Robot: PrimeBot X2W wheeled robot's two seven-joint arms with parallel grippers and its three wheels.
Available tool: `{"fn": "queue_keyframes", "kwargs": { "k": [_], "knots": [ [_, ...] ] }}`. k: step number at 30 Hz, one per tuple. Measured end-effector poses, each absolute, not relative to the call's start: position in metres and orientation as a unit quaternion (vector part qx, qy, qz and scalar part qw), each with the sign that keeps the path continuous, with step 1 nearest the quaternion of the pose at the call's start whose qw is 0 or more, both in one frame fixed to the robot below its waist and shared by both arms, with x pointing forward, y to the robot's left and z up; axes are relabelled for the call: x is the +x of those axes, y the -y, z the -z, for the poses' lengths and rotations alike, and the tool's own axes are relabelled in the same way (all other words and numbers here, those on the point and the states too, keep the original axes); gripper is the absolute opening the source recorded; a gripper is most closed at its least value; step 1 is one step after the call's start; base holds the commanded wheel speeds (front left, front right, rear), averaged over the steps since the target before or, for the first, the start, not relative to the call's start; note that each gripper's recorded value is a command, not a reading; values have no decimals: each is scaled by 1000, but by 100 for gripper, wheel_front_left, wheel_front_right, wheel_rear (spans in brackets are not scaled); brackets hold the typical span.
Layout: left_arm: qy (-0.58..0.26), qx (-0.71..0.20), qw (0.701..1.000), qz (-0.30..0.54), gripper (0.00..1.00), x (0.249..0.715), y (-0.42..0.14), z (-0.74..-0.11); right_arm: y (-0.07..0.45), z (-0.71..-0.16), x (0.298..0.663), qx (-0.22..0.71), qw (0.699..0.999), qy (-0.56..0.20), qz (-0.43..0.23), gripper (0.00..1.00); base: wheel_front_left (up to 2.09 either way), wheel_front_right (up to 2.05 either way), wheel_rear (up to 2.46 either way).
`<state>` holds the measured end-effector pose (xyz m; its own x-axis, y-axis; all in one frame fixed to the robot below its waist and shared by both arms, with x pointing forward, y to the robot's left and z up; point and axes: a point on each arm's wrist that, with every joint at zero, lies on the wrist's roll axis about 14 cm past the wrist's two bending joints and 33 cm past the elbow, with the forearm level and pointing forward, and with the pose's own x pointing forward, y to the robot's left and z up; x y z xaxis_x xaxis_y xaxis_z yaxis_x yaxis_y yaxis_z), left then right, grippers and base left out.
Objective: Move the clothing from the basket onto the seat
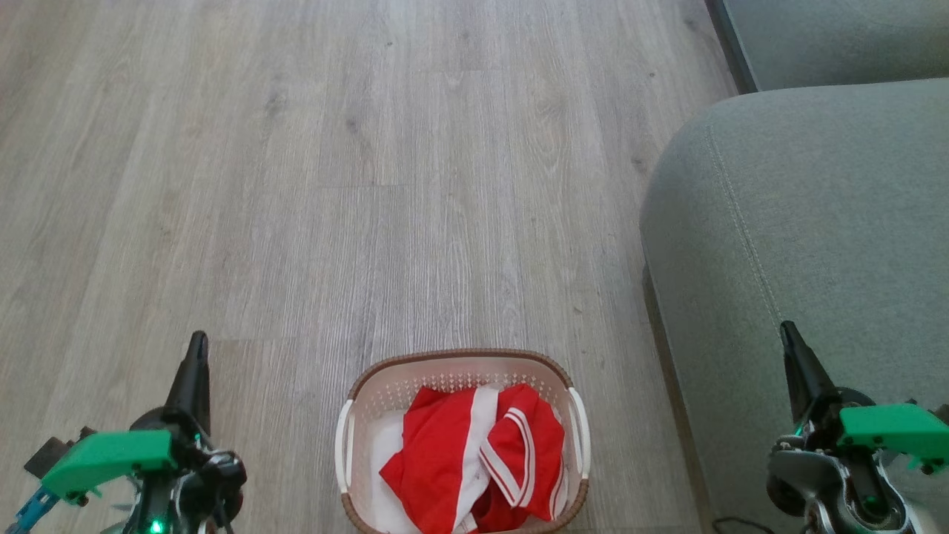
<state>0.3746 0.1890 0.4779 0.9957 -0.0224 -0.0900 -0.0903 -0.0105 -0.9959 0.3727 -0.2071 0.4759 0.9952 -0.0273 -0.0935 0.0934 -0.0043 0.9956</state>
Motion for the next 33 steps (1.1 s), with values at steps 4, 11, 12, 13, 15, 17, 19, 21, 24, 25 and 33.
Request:
{"fn": "queue_keyframes", "kwargs": {
  "k": [4,11,12,13,15,17,19,21,24,25,33],
  "knots": [
    [-40,-710,702,-24,0,375,-189,-478,207,-476,373,707,705,-23,43,0,0,0,0],
    [-40,-710,702,-24,0,375,-189,-478,207,-476,373,707,705,-23,43,0,0,0,0],
    [-40,-710,702,-24,0,375,-189,-478,207,-476,373,707,705,-23,43,0,0,0,0],
    [-40,-710,702,-24,0,375,-189,-478,207,-476,373,707,705,-23,43,0,0,0,0],
    [-40,-710,702,-24,0,375,-189,-478,207,-476,373,707,705,-23,43,0,0,0,0],
    [-40,-710,702,-24,0,375,-189,-478,207,-476,373,707,705,-23,43,0,0,0,0],
    [-40,-710,702,-24,0,375,-189,-478,207,-476,373,707,705,-23,43,0,0,0,0],
    [-40,-710,702,-24,0,375,-189,-478,207,-476,373,707,705,-23,43,0,0,0,0],
    [-40,-710,702,-24,0,375,-189,-478,207,-476,373,707,705,-23,43,0,0,0,0],
    [-40,-710,702,-24,0,375,-189,-478,207,-476,373,707,705,-23,43,0,0,0,0],
    [-40,-710,702,-24,0,375,-189,-478,207,-476,373,707,705,-23,43,0,0,0,0]
  ]
}}
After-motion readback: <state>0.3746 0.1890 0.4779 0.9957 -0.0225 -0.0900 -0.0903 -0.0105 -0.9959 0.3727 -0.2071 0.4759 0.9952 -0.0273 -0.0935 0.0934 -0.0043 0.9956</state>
